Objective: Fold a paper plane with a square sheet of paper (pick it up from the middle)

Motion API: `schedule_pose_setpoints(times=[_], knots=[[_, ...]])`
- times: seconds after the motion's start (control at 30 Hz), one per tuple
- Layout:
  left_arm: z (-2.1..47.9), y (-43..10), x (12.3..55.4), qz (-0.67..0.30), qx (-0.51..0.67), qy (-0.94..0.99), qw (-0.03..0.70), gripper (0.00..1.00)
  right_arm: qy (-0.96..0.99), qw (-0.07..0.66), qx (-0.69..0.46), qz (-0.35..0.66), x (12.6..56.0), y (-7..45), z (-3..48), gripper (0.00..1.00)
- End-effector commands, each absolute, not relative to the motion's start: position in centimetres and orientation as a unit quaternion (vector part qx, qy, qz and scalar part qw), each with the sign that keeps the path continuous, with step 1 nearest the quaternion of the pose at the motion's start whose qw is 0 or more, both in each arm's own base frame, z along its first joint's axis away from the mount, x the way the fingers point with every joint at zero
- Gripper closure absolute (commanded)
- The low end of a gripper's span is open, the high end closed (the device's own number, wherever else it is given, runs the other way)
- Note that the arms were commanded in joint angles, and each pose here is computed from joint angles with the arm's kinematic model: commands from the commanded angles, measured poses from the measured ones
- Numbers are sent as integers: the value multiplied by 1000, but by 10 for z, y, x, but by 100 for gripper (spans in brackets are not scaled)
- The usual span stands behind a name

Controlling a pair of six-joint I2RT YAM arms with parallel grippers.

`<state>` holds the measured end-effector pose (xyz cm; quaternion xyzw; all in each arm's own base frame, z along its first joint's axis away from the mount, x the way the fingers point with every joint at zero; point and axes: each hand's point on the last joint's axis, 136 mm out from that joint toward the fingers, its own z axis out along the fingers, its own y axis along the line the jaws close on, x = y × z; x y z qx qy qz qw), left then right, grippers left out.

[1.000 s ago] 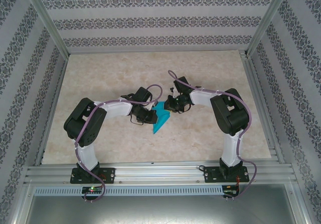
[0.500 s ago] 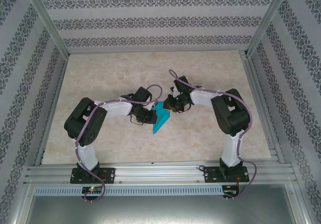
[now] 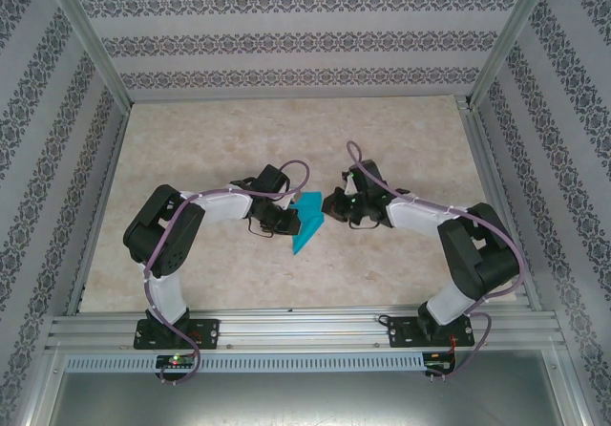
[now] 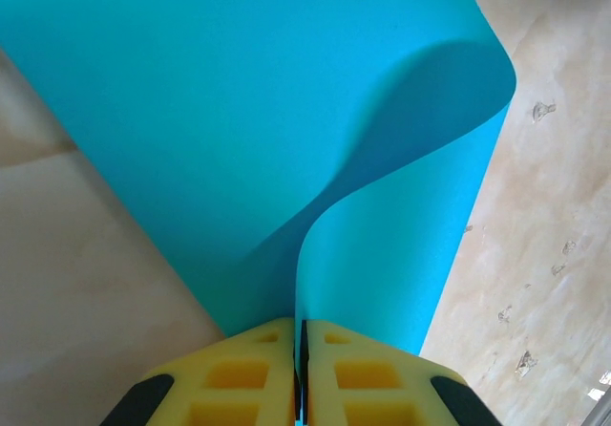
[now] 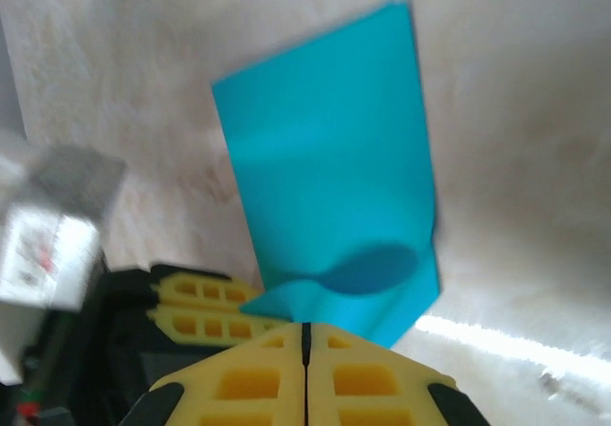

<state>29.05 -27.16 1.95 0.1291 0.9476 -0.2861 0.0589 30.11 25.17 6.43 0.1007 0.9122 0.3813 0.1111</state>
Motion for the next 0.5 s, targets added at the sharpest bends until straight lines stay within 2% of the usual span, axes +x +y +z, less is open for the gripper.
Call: schedule_pose_setpoints(times=[0.0, 0.23, 0.47], knots=[[12, -269, 293, -281, 132, 949, 52, 88, 897, 110, 97, 418, 285, 277, 73, 95], [11, -270, 294, -283, 134, 949, 49, 88, 903, 80, 86, 413, 250, 309, 54, 95], [11, -270, 293, -282, 135, 949, 48, 88, 908, 55, 81, 408, 235, 325, 38, 95]])
